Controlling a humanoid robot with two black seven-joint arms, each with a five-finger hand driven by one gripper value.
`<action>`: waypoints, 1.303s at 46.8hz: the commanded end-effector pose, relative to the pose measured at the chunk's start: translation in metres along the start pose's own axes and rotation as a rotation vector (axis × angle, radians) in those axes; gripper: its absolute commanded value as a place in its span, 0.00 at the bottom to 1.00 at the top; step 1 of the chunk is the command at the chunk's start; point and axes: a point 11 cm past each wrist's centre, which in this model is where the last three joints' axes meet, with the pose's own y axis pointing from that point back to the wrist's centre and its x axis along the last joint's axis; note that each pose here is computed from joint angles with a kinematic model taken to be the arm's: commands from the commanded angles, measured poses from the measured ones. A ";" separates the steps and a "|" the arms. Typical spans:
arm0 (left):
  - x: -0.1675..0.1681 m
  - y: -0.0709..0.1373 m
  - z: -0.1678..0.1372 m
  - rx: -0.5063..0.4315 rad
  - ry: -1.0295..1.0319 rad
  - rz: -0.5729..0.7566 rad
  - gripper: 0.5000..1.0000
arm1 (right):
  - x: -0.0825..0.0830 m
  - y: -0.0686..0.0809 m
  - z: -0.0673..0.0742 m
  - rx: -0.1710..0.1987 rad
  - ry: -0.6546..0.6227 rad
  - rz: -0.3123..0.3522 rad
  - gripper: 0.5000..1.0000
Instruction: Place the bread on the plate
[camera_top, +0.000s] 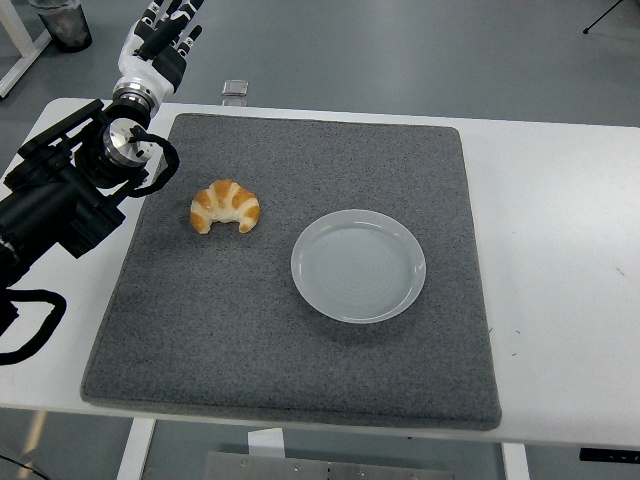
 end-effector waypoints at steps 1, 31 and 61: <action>0.001 0.000 0.000 0.001 0.000 0.001 0.99 | 0.000 0.000 0.000 0.000 0.000 0.000 0.90; 0.001 -0.002 0.012 0.042 -0.330 -0.097 0.99 | 0.000 0.000 0.000 0.000 0.000 0.000 0.90; -0.017 0.040 0.036 0.319 -1.270 -0.676 0.99 | -0.001 0.000 0.000 0.000 0.000 -0.001 0.90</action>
